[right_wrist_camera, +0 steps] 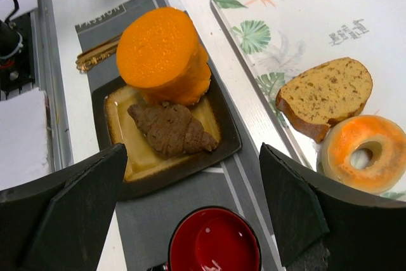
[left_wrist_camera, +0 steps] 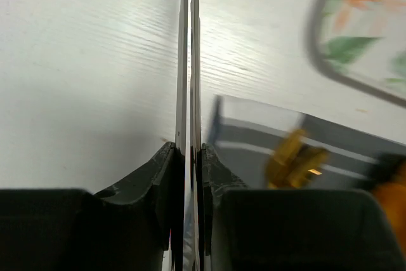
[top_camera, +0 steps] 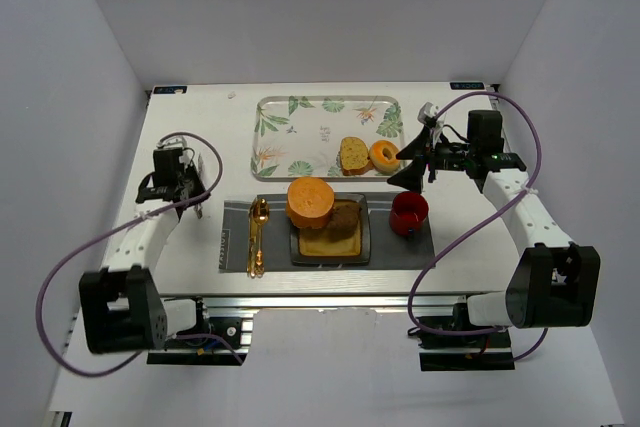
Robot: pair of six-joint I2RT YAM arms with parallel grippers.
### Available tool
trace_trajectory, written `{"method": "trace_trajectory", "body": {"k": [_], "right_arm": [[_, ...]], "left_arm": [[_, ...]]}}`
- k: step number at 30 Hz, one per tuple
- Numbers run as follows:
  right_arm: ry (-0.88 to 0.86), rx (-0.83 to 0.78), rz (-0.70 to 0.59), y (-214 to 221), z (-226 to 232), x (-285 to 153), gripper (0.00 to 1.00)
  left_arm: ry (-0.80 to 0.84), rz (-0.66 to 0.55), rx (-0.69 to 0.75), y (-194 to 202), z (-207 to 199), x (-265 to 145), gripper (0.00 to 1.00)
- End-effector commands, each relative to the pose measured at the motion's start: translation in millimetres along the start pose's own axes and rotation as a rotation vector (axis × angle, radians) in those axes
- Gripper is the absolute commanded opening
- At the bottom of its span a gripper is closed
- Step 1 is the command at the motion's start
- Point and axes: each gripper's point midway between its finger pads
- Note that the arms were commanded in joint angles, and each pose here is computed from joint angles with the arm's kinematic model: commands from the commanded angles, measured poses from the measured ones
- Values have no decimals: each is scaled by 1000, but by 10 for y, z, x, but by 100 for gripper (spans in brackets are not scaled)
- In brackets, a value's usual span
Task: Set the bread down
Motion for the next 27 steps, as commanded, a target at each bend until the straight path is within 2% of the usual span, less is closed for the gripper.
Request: {"method": "trace_trajectory", "body": {"k": [1,2,6,7,12,15,18,21,23,24,27], "right_arm": [[-7,-79,17,-130,1,-35,89],[-6,-90,23,-116,0,-40,89],[4,-106,39,-89,31,-64,89],[9,-108,43,-90,41,-75,89],[14,-83,55,-34,49,-80,89],[42,-45,79,-15,-14,-81,89],[82,9,120,32,-109,-87,89],[231,74,170,80,-370,-132,89],[338,171,182,87,-528,-152,89],[429,189,210,104,-706,-209,89],[488,229,233,119,-855,-229,89]], "left_arm": [[-77,-125,140,-303,298,336,26],[-81,-83,158,-162,380,462,27],[-50,-126,251,-113,455,619,36],[-53,-111,253,-65,487,641,45],[-48,45,252,253,657,780,57],[-65,24,232,264,715,732,67],[-90,-2,185,204,748,668,76],[-108,-70,157,16,738,538,86],[-89,-137,127,-216,635,382,98],[-71,-156,118,-295,574,320,98],[41,-223,99,-604,258,10,98]]}}
Point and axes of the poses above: each gripper's point midway between its finger pads, its own x axis out along the fingers, its own z axis along the line the jaws close on, y = z × x, and after that the axes turned 7 degrees about -x, right-handed
